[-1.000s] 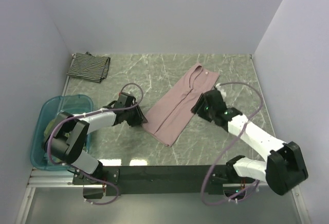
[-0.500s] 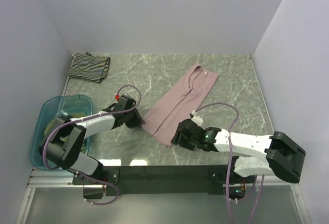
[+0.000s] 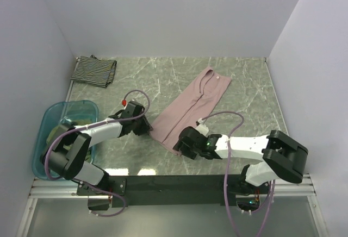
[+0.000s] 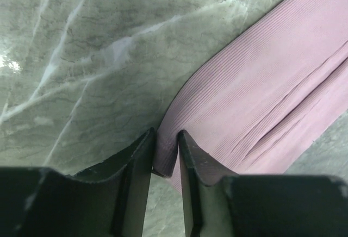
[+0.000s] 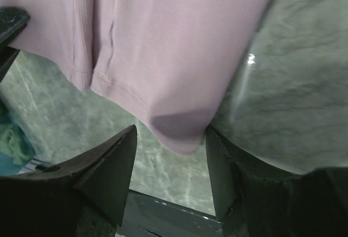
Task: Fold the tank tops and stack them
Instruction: Fold the tank top
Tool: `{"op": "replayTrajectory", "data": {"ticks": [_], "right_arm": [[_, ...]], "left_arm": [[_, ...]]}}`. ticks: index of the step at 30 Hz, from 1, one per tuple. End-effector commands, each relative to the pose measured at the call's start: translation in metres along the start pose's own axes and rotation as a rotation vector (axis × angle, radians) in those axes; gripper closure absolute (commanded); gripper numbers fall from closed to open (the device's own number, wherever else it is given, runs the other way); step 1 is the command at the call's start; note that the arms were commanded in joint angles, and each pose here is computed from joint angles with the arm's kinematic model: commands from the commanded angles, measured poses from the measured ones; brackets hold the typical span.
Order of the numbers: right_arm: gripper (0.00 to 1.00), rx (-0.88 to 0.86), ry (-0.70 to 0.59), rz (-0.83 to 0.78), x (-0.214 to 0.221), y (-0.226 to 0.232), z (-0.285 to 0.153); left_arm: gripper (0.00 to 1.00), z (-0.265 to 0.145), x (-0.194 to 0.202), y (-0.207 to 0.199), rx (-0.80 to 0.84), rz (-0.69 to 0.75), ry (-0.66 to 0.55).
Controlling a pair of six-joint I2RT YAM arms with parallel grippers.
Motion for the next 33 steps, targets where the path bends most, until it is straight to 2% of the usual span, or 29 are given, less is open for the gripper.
{"op": "replayTrajectory", "data": {"ticks": [1, 5, 7, 9, 11, 14, 15, 17, 26, 33], "right_arm": [[0.4, 0.038, -0.016, 0.009, 0.004, -0.004, 0.008], [0.45, 0.066, -0.015, 0.009, 0.006, -0.011, 0.011], [0.54, 0.08, -0.016, -0.003, 0.006, -0.015, 0.013], [0.59, 0.098, -0.019, -0.017, 0.006, -0.015, 0.014], [0.6, 0.117, -0.034, -0.043, 0.005, -0.017, 0.016], [0.69, 0.139, -0.037, -0.084, 0.004, -0.017, 0.018], [0.83, 0.142, -0.037, -0.106, 0.003, -0.016, 0.017], [1.0, 0.151, -0.033, -0.128, 0.002, -0.018, 0.015], [1.0, 0.163, 0.037, -0.23, -0.003, -0.047, -0.022], [1.0, 0.17, 0.155, -0.272, 0.02, -0.076, -0.051]], "left_arm": [[0.67, 0.009, 0.031, 0.05, -0.234, 0.043, 0.073], [0.72, 0.01, 0.031, 0.047, -0.23, 0.055, 0.067], [0.75, 0.012, 0.033, 0.047, -0.232, 0.064, 0.074], [0.8, 0.013, 0.035, 0.046, -0.228, 0.072, 0.081], [0.84, 0.013, 0.037, 0.046, -0.226, 0.075, 0.085], [0.9, 0.012, 0.039, 0.043, -0.208, 0.081, 0.091], [0.96, 0.011, 0.04, 0.04, -0.199, 0.087, 0.091], [0.99, 0.009, 0.046, 0.038, -0.191, 0.098, 0.107], [0.99, -0.019, 0.087, 0.032, -0.143, 0.1, 0.171], [0.99, -0.041, 0.128, 0.032, -0.182, 0.067, 0.231]]}}
Point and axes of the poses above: each gripper's point midway between its finger pads, its own z axis out along the fingers, its own y axis along the line the jaws close on, x = y × z, the point moved 5 cm from there along -z, back along the fingers, and after that the axes turned 12 degrees about z, right-handed, at the moved point
